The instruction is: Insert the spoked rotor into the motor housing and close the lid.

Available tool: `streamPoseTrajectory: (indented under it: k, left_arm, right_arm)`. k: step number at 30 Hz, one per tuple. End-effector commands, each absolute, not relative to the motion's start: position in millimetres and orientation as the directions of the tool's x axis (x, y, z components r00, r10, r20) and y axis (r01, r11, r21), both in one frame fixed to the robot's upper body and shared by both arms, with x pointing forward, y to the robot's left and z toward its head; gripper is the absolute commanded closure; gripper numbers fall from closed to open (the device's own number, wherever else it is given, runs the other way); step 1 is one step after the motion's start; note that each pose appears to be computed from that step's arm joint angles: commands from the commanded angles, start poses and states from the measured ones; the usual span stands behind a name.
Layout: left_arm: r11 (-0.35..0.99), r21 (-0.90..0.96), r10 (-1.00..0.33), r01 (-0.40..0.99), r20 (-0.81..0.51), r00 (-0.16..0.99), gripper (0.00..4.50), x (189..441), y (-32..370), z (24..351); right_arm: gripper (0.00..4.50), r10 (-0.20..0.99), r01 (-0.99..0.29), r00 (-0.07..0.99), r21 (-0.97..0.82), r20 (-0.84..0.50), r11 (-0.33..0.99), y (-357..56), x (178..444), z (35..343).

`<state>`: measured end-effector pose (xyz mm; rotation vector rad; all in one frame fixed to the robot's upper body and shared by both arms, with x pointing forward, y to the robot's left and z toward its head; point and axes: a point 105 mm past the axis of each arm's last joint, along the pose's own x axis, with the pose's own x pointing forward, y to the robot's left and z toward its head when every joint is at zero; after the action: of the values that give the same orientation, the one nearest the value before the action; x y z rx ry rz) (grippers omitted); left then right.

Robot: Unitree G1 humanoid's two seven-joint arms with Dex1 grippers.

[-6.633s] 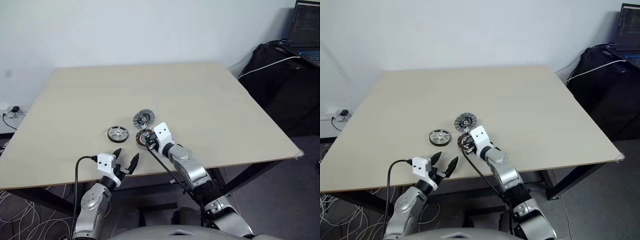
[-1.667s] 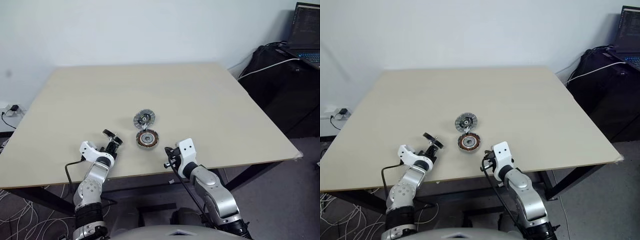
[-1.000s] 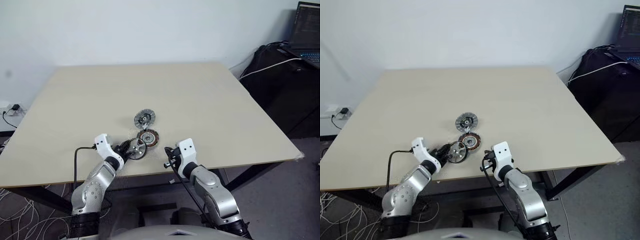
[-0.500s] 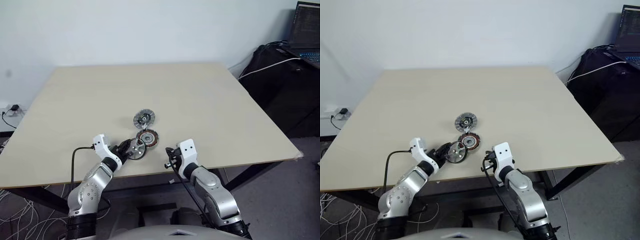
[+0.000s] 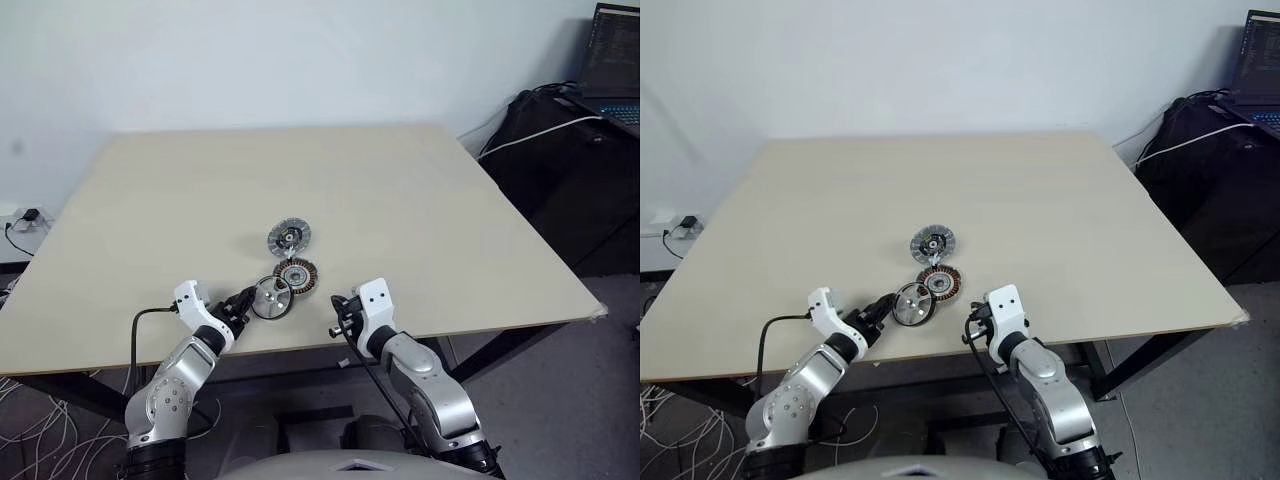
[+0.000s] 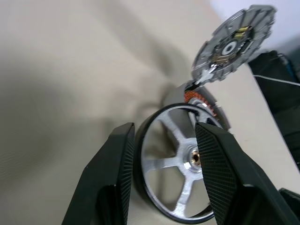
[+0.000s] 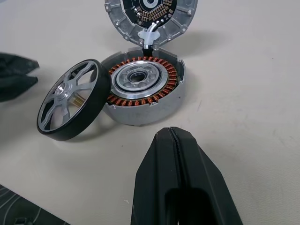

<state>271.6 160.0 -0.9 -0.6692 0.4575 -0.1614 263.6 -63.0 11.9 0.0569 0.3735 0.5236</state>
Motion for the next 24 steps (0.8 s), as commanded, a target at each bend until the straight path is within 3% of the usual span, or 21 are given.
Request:
streamPoseTrajectory:
  k: [1, 24]
  left_arm:
    - [0.82, -0.572, -0.289, 0.022, -0.38, 0.879, 2.34, 279.6, 160.1, 2.6]
    - [0.854, -0.517, -0.344, 0.061, -0.474, 0.811, 2.34, 286.4, 159.4, -5.0]
  right_arm:
    - [4.5, 0.5, -0.479, 0.821, 0.145, -0.276, 0.866, -62.1, 268.3, 28.8]
    - [4.5, 0.49, -0.467, 0.829, 0.146, -0.271, 0.872, -63.4, 269.4, 29.5]
